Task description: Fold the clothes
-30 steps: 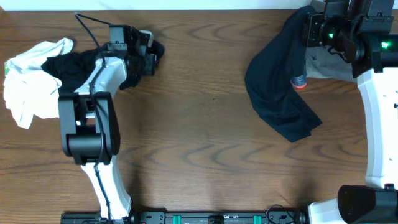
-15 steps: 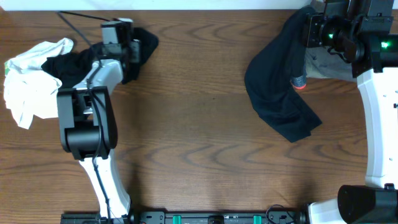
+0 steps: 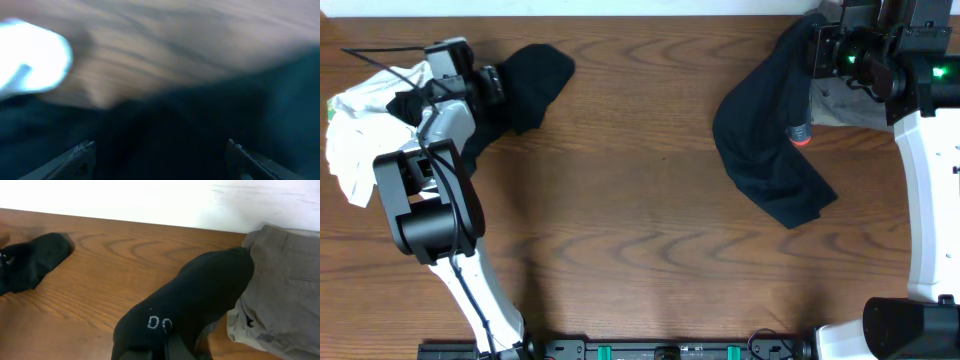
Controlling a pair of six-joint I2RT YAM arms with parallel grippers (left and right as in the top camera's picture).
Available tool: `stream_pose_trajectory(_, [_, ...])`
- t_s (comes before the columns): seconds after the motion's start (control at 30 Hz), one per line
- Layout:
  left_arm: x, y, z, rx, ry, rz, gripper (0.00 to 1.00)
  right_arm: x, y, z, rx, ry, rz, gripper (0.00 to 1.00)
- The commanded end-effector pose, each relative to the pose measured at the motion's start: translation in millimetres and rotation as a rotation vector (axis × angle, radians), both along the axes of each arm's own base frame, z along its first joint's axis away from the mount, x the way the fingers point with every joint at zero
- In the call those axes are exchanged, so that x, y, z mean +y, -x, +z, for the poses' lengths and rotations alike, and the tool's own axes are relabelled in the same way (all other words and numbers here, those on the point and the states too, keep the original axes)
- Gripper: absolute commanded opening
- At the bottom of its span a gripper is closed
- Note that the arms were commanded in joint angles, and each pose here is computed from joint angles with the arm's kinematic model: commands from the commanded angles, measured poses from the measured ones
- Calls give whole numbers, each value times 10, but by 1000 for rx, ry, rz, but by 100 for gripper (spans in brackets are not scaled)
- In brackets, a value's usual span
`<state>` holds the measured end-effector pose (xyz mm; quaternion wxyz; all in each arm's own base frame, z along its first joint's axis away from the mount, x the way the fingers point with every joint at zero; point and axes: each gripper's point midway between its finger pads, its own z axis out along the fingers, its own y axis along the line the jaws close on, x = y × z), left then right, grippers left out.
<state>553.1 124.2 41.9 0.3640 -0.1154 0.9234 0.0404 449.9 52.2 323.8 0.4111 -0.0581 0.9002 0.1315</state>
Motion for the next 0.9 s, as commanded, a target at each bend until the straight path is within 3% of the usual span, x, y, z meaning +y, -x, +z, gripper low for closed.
stream_pose_trajectory(0.0, [-498,-65,582,-79,82,-138,83,140,-9,22,-15,-2,44,4])
stream_pose_trajectory(0.17, [-1019,191,962,-41,144,-234,84,350,-43,147,-74,-33,122,4])
stream_pose_trajectory(0.37, [-1245,449,1333,-36,290,-177,84,738,10,482,-167,-64,213,1])
stream_pose_trajectory(0.6, [-1026,546,1469,-46,292,-124,84,1164,331,1074,-281,-92,261,1])
stream_pose_trajectory(0.87, [-294,675,1428,-49,344,81,84,1484,777,1771,-431,-159,215,1])
